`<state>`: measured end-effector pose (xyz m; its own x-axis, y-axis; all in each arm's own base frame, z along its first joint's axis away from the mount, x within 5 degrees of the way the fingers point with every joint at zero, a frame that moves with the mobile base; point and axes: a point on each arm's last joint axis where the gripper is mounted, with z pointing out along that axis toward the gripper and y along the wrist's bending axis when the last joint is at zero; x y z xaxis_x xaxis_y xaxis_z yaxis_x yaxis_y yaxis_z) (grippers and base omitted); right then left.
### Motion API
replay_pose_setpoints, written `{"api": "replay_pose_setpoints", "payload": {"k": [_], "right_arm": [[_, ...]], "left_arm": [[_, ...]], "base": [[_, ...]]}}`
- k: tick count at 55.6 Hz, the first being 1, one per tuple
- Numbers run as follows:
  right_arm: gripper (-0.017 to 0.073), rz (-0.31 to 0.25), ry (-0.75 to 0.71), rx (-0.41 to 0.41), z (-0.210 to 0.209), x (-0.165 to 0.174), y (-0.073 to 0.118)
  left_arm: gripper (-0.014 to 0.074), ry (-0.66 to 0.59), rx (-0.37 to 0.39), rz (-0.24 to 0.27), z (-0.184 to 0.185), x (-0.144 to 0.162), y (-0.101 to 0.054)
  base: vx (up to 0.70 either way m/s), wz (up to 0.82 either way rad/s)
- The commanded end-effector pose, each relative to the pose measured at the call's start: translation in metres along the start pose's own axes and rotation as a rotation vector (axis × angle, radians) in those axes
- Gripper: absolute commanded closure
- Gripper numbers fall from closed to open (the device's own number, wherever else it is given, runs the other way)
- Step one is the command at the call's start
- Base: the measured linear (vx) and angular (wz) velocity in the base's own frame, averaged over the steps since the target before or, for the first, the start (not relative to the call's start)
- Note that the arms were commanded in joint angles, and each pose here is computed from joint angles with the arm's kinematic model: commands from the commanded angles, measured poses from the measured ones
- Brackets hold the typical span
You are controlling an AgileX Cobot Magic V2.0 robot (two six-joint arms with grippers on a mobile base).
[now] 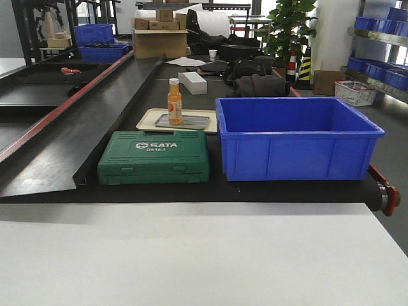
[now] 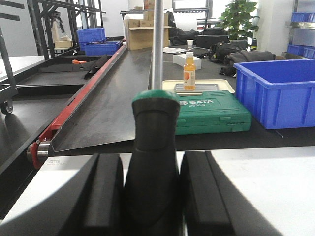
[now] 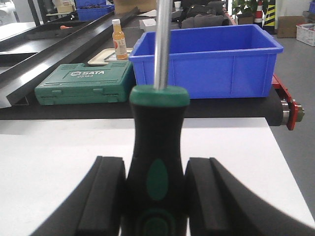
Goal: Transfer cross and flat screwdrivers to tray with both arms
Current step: 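Hold both screwdrivers upright and back away from the table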
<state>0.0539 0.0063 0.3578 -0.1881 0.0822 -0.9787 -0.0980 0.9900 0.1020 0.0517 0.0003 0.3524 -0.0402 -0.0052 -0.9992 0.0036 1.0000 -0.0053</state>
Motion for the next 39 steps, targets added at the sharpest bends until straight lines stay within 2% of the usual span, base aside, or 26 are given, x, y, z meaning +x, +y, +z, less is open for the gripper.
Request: {"api": "replay_pose_setpoints", "payload": {"k": [1, 21, 39], "right_arm": [[0.0567, -0.010, -0.103, 0.000, -0.0007, -0.0162, 0.0009], [0.0567, -0.011, -0.104, 0.000, -0.0007, -0.0163, 0.0010], [0.0567, -0.011, -0.104, 0.000, -0.0007, -0.0163, 0.0010]], "left_arm": [[0.0591, -0.123, 0.011, -0.008, -0.0022, -0.0178, -0.0008], [0.0591, -0.123, 0.011, -0.008, -0.0022, -0.0178, -0.0008], [0.0591, -0.123, 0.011, -0.008, -0.0022, -0.0178, -0.0008]], "base": [[0.00, 0.00], [-0.03, 0.02], [-0.17, -0.02]]}}
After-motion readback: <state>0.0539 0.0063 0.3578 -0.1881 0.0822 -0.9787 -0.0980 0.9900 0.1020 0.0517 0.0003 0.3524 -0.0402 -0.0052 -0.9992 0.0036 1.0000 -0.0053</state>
